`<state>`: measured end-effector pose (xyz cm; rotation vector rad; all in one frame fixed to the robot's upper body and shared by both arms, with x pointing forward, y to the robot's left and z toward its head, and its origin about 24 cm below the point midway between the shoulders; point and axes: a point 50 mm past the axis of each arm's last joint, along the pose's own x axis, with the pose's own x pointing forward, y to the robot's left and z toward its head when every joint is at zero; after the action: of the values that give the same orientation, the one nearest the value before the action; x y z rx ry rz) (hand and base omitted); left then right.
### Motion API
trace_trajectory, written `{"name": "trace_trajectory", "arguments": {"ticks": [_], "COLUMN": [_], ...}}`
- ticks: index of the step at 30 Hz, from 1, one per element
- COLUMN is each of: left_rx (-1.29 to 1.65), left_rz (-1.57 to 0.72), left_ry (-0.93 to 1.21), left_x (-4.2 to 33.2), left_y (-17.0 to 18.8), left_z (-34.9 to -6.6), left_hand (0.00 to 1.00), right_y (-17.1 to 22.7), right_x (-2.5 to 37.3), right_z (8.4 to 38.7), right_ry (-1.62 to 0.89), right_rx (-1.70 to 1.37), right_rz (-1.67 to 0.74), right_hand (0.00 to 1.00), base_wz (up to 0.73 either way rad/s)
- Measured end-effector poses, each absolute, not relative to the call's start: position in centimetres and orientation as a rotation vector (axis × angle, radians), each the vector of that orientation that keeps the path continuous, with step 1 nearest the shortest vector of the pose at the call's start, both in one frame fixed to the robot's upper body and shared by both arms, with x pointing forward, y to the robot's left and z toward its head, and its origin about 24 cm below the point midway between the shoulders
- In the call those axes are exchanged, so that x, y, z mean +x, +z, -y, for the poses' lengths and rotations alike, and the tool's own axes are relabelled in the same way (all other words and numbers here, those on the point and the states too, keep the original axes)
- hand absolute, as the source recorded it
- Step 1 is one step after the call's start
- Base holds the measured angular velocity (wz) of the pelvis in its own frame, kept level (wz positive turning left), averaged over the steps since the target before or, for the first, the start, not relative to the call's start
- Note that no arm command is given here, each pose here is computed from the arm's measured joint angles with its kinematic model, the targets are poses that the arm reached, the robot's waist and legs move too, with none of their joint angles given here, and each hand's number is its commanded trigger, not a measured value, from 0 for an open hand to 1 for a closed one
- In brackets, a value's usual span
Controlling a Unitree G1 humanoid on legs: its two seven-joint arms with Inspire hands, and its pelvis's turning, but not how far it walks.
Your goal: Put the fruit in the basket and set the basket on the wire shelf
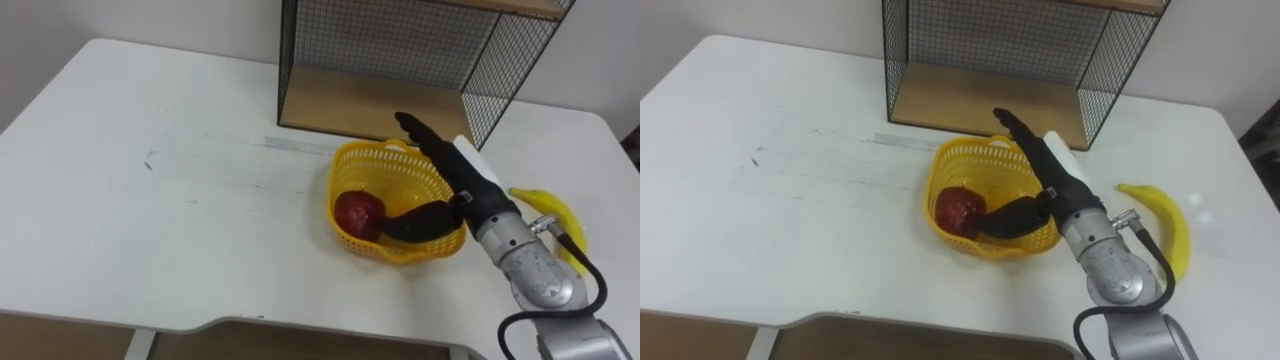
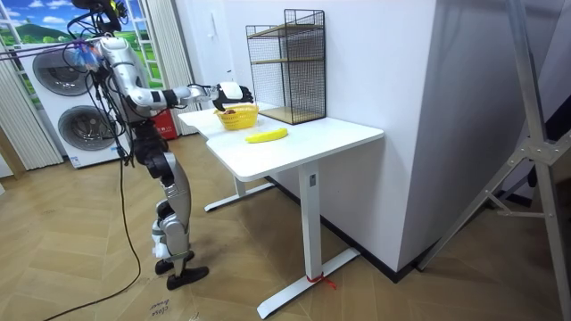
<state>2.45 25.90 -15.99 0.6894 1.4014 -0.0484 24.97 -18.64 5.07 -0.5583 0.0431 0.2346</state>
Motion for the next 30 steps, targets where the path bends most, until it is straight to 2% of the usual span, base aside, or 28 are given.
{"name": "trace_trajectory", "arguments": {"ticks": [9, 20, 30], "left_rx": [0.675, 0.651, 0.638], "left_rz": [-1.387, -1.419, -1.43], "left_ry": [-0.032, -0.007, 0.033], "left_x": [2.3, 0.7, 0.3], "left_y": [-15.9, -15.9, -15.7], "left_z": [-25.7, -25.9, -26.3], "left_hand": [0.0, 0.0, 0.0], "right_y": [6.8, 8.2, 7.5], "right_x": [25.3, 24.9, 24.7], "right_z": [22.3, 25.1, 27.6], "right_ry": [-0.037, -0.266, -0.425], "right_rx": [-0.569, -0.535, -0.514], "right_rz": [0.017, 0.084, 0.046], "right_hand": [0.0, 0.0, 0.0], "base_wz": [0.0, -0.03, 0.0]}}
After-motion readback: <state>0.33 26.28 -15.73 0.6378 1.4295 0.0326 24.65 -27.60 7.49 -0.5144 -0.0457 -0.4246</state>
